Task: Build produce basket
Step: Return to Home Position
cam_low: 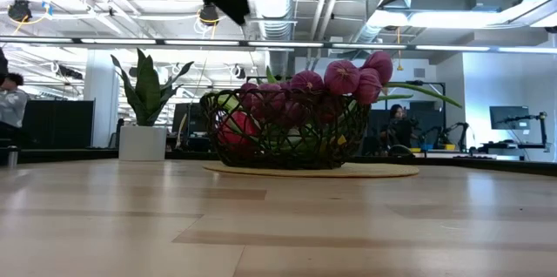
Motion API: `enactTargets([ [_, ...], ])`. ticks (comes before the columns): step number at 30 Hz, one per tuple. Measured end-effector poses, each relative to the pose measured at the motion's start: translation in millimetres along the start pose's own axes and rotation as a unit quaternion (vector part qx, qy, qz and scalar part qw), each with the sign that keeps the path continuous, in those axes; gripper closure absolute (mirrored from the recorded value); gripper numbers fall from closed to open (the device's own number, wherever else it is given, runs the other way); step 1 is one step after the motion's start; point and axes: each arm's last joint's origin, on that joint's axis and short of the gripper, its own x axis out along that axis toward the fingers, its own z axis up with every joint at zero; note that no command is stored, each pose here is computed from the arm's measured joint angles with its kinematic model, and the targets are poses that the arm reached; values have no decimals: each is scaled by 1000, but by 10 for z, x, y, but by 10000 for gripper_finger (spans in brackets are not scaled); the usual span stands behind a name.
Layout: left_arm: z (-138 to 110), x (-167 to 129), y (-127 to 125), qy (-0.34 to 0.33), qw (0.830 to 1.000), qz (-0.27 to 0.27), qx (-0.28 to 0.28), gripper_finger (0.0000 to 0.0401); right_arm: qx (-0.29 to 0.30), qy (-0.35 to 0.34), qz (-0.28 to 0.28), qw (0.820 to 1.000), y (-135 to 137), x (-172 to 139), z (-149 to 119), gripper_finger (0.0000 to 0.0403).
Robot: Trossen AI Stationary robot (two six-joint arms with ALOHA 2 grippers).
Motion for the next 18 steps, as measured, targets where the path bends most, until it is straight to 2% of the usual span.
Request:
enactTargets([
  [4, -225, -401, -308, -10, 999, -22, 42, 209, -42, 1, -6, 999, -22, -12, 0, 140],
  [8, -518, -822, -574, -36, 997, -7, 64, 209, -80, -17, -63, 995, -5, -172, -65, 160],
  [12, -882, -1193, -725, -56, 997, 18, 44, 209, -73, -55, -138, 986, 10, -545, -229, 194],
  [18, -1372, -1584, -886, -111, 993, 22, 18, 209, -69, -95, -161, 980, 134, -901, -540, 253],
])
